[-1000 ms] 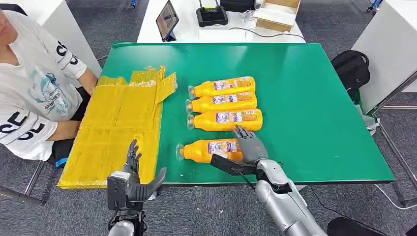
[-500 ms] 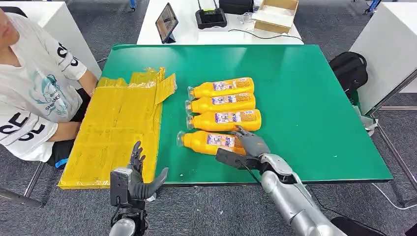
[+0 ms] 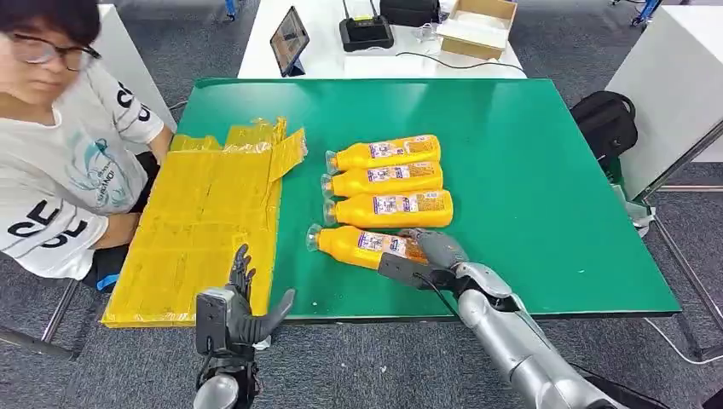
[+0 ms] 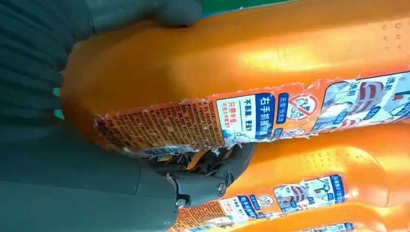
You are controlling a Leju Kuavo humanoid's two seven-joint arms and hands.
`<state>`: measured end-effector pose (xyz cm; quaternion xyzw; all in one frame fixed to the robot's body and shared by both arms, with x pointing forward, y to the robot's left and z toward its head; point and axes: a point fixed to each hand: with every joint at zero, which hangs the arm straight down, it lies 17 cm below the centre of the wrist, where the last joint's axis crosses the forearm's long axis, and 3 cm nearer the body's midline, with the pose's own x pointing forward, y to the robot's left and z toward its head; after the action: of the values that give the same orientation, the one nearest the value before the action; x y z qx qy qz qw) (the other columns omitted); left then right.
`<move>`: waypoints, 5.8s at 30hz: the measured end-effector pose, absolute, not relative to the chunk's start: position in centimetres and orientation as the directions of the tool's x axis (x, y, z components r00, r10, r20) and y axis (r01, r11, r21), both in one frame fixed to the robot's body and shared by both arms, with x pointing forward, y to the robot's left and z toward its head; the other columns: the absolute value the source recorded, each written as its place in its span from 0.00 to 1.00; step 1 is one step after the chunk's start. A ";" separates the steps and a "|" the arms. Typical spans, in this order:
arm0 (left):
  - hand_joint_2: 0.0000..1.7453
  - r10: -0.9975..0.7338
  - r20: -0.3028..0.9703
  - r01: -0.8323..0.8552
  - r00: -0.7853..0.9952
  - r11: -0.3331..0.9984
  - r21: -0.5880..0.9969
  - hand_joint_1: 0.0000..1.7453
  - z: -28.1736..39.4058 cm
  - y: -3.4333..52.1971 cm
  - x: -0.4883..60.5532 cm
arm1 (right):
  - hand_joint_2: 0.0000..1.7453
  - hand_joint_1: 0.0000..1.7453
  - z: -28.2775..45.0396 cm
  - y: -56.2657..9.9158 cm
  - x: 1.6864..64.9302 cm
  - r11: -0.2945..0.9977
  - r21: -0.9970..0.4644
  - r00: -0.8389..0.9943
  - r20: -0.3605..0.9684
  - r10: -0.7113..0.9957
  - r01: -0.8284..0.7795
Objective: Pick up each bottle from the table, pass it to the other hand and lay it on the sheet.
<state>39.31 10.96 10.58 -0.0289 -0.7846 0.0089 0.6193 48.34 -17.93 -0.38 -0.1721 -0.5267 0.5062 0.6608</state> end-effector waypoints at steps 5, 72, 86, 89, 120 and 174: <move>1.00 0.058 0.972 0.041 -0.226 0.998 -0.050 0.00 10.4 10.7 39.3 | 1.00 1.00 -0.8 -17.6 47.9 0.450 -0.737 -0.071 0.554 0.829 -0.504; 1.00 0.500 0.808 0.330 -0.311 0.854 -0.401 0.00 20.8 6.6 36.3 | 1.00 1.00 14.1 -9.2 36.7 0.993 -0.033 -0.415 0.910 -0.017 -0.112; 1.00 0.501 0.811 0.347 -0.301 0.850 -0.397 0.00 20.8 6.1 36.0 | 1.00 1.00 12.9 -9.5 37.5 0.980 0.161 -0.326 0.926 -0.192 -0.118; 1.00 0.489 0.818 0.334 -0.303 0.858 -0.389 0.00 20.5 6.3 36.1 | 1.00 1.00 12.7 -10.1 37.9 0.976 0.197 -0.311 0.925 -0.217 -0.096; 1.00 0.470 0.833 0.344 -0.293 0.864 -0.367 0.00 20.2 5.8 35.9 | 1.00 1.00 10.6 -4.5 37.9 0.963 0.091 -0.215 0.965 -0.148 -0.254; 1.00 0.387 0.896 0.296 -0.215 0.901 -0.318 0.00 16.0 6.1 36.5 | 1.00 1.00 5.1 2.6 34.6 0.855 -0.141 -0.153 0.985 0.073 -0.499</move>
<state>36.50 6.12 15.99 -0.2193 -0.7786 0.0390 0.5867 34.63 2.57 5.14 0.1467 -0.7250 0.2257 0.6339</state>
